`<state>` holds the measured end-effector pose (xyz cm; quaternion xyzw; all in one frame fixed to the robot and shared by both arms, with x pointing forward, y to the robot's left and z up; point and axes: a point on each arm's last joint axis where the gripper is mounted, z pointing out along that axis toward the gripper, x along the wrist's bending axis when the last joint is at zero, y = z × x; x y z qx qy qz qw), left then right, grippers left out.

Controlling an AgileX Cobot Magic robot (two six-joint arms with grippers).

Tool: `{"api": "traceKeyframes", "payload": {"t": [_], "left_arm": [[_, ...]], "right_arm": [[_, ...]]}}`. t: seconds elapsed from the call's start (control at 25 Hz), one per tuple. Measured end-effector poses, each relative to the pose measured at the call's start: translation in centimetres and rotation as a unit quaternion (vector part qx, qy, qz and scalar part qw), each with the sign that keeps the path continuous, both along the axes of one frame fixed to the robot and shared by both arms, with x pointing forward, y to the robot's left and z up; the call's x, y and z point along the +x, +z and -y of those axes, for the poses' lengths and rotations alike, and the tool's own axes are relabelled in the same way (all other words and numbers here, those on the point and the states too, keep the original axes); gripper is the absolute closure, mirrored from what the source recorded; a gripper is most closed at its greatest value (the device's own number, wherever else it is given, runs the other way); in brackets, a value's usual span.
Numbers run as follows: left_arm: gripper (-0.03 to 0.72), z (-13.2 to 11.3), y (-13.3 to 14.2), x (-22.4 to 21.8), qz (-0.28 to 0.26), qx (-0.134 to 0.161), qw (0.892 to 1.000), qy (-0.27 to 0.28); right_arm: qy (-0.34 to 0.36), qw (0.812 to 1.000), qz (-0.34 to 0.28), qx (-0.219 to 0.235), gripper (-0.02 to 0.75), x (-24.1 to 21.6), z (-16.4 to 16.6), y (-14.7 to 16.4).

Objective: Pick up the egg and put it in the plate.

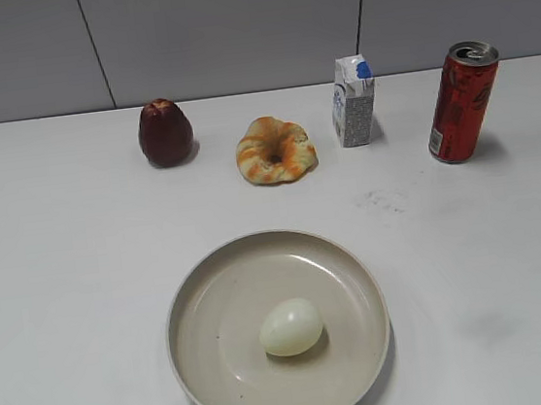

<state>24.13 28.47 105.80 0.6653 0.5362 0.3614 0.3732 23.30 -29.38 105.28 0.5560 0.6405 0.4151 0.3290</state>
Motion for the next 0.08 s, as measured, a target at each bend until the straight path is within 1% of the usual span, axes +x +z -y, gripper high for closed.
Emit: {"api": "traceKeyframes", "payload": {"t": [0.08], "left_arm": [[0.174, 0.04, 0.00, -0.48, 0.015, 0.001, 1.000, 0.000]], "right_arm": [[0.000, 1.000, 0.000, 0.000, 0.183, 0.00, 0.00, 0.00]]}}
